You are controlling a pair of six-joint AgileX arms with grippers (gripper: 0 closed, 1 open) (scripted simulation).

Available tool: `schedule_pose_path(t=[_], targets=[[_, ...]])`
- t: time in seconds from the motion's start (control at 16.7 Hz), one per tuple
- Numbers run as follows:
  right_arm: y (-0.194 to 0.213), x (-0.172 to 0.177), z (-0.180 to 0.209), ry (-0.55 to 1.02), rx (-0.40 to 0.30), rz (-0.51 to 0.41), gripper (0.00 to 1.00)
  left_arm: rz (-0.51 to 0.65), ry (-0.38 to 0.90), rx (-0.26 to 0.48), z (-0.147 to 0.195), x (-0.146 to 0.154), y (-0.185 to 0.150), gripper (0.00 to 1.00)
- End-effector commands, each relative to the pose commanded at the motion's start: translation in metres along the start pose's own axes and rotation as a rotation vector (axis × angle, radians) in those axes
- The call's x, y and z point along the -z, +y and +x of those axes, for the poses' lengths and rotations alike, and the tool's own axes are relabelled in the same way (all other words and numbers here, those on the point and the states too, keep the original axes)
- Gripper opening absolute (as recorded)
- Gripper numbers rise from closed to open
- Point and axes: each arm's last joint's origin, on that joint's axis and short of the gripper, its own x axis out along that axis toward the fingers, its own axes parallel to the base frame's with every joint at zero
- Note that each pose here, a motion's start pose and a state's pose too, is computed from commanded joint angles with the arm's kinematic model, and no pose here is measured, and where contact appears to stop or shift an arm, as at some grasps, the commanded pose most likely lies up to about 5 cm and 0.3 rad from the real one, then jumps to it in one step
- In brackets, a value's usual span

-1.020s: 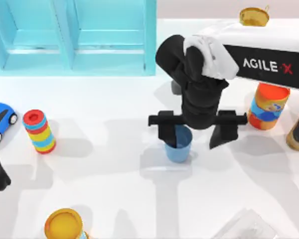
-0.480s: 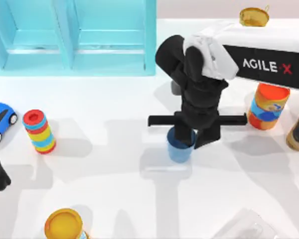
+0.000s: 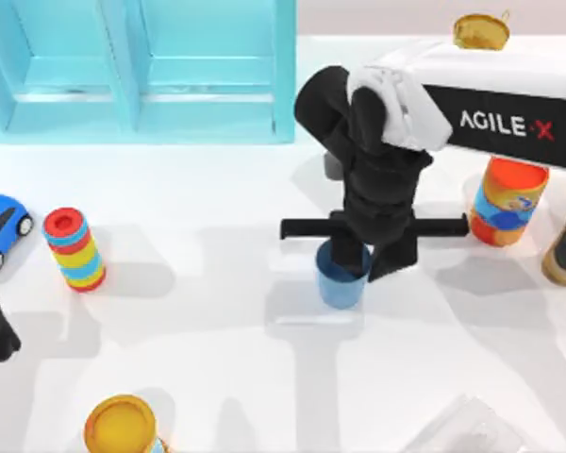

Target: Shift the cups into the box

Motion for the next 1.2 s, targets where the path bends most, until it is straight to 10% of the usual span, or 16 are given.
schedule_pose_path(t=[0.9, 1.2], targets=[[-0.098, -0.001, -0.098, -0.003, -0.001, -0.002, 0.00, 0.000, 0.000, 0.000, 0.000, 0.000, 0.000, 1.00], [-0.147, -0.038, -0.135, -0.184, -0.114, -0.015, 0.00, 0.000, 0.000, 0.000, 0.000, 0.000, 0.000, 1.00]])
